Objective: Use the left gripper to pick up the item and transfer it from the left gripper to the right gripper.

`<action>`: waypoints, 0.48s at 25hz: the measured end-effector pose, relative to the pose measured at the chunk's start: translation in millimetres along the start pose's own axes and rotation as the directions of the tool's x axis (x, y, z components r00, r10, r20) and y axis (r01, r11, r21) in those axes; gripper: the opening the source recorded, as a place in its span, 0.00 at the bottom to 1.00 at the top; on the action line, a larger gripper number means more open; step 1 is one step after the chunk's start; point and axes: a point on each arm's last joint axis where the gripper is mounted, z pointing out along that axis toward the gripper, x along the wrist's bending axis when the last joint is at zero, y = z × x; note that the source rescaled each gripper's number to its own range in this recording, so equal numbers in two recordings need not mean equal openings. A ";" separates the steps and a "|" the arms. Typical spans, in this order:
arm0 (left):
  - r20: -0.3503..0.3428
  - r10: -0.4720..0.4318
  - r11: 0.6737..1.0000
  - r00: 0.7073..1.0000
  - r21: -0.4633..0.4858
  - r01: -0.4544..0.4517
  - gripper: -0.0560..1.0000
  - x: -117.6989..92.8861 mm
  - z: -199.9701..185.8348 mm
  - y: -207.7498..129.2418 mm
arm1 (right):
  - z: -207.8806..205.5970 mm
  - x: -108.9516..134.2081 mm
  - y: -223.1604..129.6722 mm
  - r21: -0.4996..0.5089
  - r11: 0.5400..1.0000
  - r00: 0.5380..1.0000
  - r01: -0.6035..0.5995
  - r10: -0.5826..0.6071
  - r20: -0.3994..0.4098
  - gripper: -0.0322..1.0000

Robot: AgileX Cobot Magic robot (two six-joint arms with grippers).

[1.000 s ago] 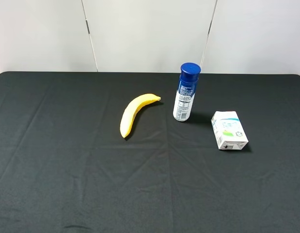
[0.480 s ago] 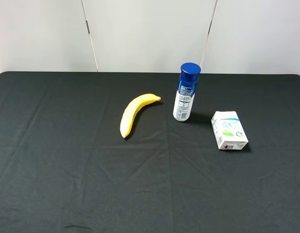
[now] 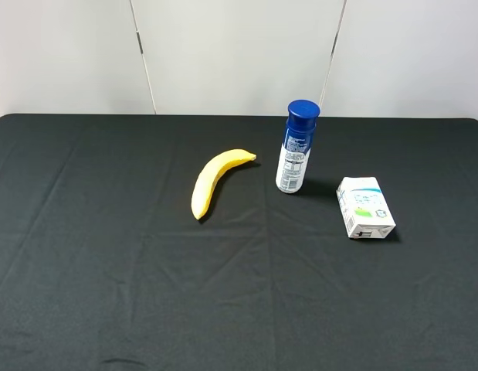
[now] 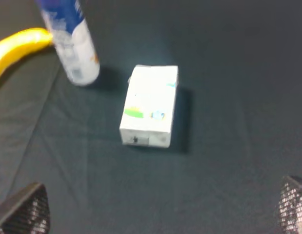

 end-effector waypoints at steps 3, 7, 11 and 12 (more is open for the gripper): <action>-0.002 0.001 1.000 1.000 0.000 -0.001 0.97 0.2 0.0 0.0 | -4.3 0.6 -2.4 -0.033 0.999 0.999 -0.016 0.017 0.038 1.00; -0.002 0.001 1.000 1.000 0.000 -0.001 0.97 0.2 0.0 0.0 | -4.3 1.2 -2.4 -0.034 0.999 0.999 -0.022 0.024 0.037 1.00; -0.002 0.001 1.000 1.000 0.000 -0.001 0.97 0.2 0.0 0.0 | -4.3 1.6 -2.3 -0.035 0.999 0.999 -0.026 0.028 0.034 1.00; -0.002 0.001 1.000 1.000 0.000 -0.001 0.97 0.2 0.0 0.0 | -4.3 1.7 -2.3 -0.035 0.999 0.999 -0.027 0.028 0.034 1.00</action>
